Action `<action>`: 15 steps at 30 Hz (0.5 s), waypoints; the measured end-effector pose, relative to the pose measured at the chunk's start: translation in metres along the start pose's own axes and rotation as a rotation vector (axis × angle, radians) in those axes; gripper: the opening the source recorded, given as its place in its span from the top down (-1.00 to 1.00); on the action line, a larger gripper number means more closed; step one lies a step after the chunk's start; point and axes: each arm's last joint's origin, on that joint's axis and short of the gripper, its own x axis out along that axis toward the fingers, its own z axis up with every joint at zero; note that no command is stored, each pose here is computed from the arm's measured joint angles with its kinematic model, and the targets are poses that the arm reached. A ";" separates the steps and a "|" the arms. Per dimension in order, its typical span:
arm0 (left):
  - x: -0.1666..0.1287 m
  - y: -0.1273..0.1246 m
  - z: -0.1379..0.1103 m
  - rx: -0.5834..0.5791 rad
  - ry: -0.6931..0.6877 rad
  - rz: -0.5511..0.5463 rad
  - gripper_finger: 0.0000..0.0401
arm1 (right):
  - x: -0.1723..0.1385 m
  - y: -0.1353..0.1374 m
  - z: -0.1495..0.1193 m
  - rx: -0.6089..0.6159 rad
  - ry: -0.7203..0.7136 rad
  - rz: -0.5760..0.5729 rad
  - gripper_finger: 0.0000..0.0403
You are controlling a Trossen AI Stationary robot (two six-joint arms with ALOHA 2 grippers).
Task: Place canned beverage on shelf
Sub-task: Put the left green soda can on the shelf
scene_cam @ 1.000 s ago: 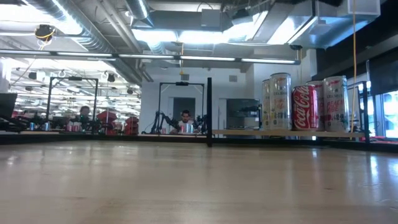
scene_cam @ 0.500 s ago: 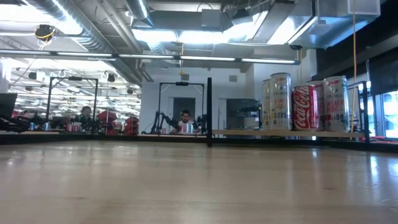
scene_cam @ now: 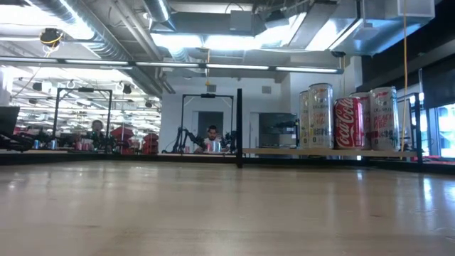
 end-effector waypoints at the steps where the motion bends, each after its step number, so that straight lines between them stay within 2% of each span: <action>1: 0.004 0.002 0.001 -0.008 0.023 0.006 -0.67 | 0.000 0.000 0.000 0.000 0.000 0.000 -0.46; 7: 0.006 0.009 0.016 -0.029 0.086 -0.022 -0.33 | 0.000 -0.001 0.000 -0.010 0.006 -0.005 -0.46; 11: 0.002 0.012 0.043 -0.049 0.084 -0.104 -0.33 | -0.002 -0.002 -0.002 -0.006 0.034 -0.006 -0.46; 15: -0.024 0.019 0.079 -0.036 -0.030 -0.152 -0.33 | -0.011 -0.002 0.000 0.025 0.052 0.033 -0.46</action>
